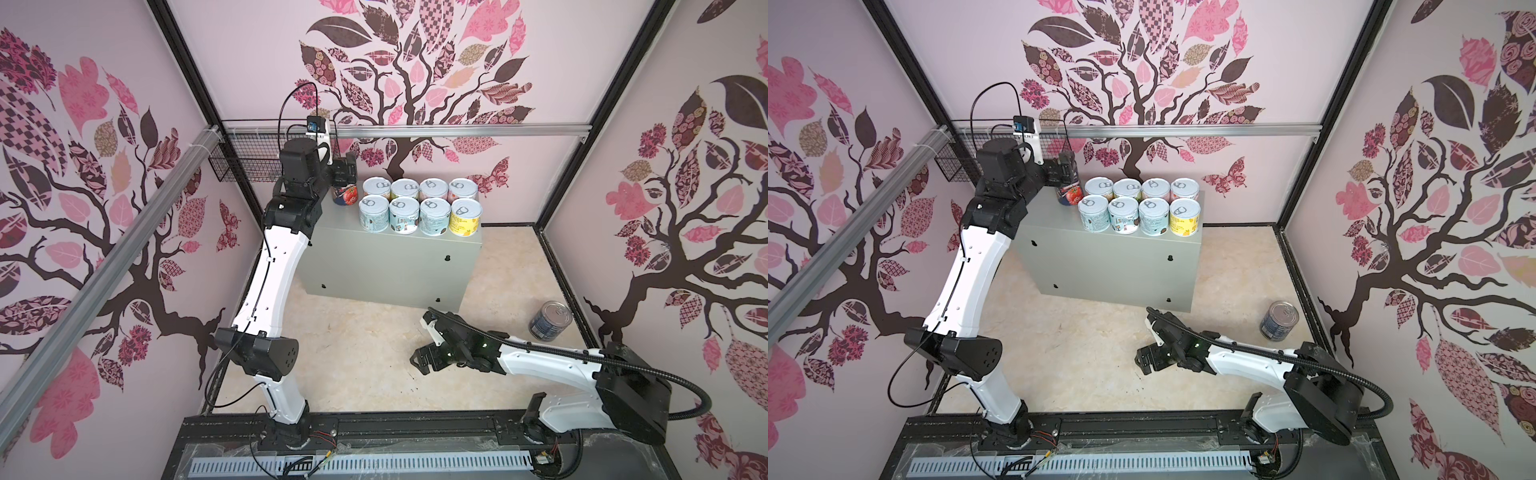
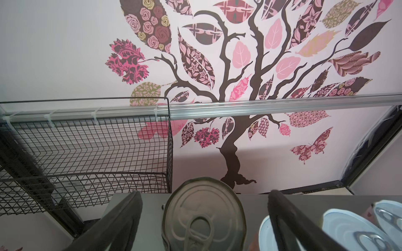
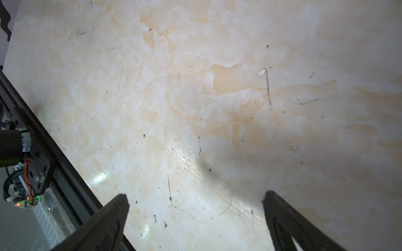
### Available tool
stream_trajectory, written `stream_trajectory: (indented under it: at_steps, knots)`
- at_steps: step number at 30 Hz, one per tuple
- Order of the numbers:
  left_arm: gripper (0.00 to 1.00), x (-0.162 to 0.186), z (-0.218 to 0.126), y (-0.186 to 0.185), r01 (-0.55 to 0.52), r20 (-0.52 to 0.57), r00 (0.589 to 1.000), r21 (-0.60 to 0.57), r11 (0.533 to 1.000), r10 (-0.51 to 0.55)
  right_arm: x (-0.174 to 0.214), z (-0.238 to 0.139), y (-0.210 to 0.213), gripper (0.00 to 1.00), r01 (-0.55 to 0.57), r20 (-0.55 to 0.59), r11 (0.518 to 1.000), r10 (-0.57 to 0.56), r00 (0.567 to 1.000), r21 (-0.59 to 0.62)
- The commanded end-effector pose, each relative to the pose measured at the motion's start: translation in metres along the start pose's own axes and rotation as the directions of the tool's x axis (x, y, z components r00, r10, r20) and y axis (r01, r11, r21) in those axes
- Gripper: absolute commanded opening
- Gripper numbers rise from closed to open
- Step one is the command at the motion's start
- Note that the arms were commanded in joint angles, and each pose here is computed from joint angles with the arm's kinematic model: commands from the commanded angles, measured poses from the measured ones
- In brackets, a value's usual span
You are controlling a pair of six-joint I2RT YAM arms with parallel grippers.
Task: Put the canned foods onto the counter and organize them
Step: 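Carry the dark can over the cabinet top beside the can group, then lower the dark can onto the cabinet top and open the left gripper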
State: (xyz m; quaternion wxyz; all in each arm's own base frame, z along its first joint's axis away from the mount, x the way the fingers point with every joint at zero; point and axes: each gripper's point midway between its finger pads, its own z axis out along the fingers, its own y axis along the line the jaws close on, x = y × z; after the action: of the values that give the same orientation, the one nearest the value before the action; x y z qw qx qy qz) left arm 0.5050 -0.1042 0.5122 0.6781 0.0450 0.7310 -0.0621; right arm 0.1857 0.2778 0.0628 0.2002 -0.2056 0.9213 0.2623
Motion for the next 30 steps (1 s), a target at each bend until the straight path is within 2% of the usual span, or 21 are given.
stream_trajectory:
  at_steps: [1, 11, 19, 26, 30]
  knots:
    - [0.96, -0.017, -0.006, -0.001, 0.006, 0.034, 0.999, 0.020, 1.000, -0.007, -0.002, -0.002, 0.002, 1.00, 0.017, 0.002, 1.000, -0.017, 1.000, 0.002]
    - [0.98, -0.011, 0.011, 0.012, 0.084, -0.034, 0.996, 0.058, 0.995, -0.082, -0.001, -0.005, 0.001, 1.00, 0.019, 0.009, 1.000, -0.019, 1.000, 0.003]
    - [0.98, -0.006, 0.025, 0.007, 0.130, -0.040, 0.991, 0.159, 0.979, -0.125, 0.000, -0.004, 0.000, 1.00, 0.018, 0.004, 1.000, -0.018, 1.000, 0.006]
    - [0.98, -0.005, 0.035, 0.015, 0.217, -0.049, 0.976, 0.254, 0.942, -0.212, 0.002, -0.001, -0.001, 1.00, 0.016, -0.005, 1.000, -0.016, 1.000, 0.012]
    - [0.98, -0.005, 0.039, 0.015, 0.277, -0.072, 0.961, 0.342, 0.898, -0.268, 0.002, 0.000, -0.001, 1.00, 0.017, -0.009, 1.000, -0.017, 1.000, 0.011]
